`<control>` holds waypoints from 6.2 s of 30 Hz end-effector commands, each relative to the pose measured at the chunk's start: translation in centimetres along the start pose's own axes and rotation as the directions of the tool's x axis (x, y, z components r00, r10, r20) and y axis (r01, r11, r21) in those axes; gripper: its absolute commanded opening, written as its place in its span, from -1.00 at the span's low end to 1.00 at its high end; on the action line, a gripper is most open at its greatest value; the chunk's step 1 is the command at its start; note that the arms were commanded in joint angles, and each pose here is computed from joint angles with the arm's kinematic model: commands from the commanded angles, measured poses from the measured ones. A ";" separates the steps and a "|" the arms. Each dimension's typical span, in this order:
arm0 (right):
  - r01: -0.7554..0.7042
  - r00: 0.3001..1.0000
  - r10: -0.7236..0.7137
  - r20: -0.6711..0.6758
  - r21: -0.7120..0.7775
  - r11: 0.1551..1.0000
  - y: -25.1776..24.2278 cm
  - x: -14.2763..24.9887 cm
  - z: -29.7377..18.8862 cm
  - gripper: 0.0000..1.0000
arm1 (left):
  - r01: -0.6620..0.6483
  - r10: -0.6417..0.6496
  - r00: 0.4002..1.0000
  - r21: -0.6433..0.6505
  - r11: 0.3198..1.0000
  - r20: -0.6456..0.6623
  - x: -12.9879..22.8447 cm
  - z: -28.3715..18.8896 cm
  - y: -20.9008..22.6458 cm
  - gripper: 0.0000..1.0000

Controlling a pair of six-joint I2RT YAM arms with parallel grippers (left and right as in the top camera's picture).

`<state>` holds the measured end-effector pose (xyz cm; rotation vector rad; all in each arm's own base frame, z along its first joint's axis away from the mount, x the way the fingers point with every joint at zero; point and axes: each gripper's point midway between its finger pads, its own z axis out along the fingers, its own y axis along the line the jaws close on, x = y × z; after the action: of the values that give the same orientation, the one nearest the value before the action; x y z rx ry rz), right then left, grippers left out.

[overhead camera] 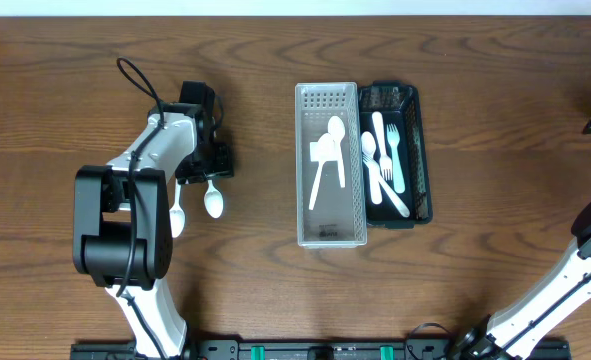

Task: Pack container

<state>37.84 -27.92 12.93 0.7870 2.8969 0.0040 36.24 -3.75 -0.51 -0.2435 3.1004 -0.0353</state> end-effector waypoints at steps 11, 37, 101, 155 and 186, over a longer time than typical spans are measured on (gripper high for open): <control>0.003 1.000 -0.003 -0.007 -0.003 1.000 -0.4 0.1 0.3 0.99 | -0.001 0.001 0.997 0.006 1.000 -0.080 1.9 0.6 0.0 -0.56; 0.003 1.000 -0.003 -0.007 -0.003 1.000 -0.4 0.1 0.3 0.98 | -0.103 0.020 0.943 0.235 0.967 0.332 -4.2 -15.5 -5.2 -0.87; 0.002 1.000 -0.002 -0.007 -0.003 1.000 -0.5 0.1 0.3 0.98 | -0.058 0.057 0.998 0.054 0.997 0.027 5.2 -6.4 5.7 0.89; 0.002 1.000 -0.002 -0.007 -0.003 1.000 -0.5 0.1 0.3 0.99 | -0.088 0.088 0.996 0.008 0.996 -0.011 3.2 -0.4 6.8 -0.88; 0.002 1.000 -0.002 -0.007 -0.003 1.000 -0.5 0.1 0.3 0.98 | -0.191 0.057 0.966 0.546 0.816 0.253 4.0 -19.4 -17.1 -0.88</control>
<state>37.84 -27.92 12.93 0.7870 2.8969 0.0040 34.83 -19.38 18.67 0.0127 2.7031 -0.8004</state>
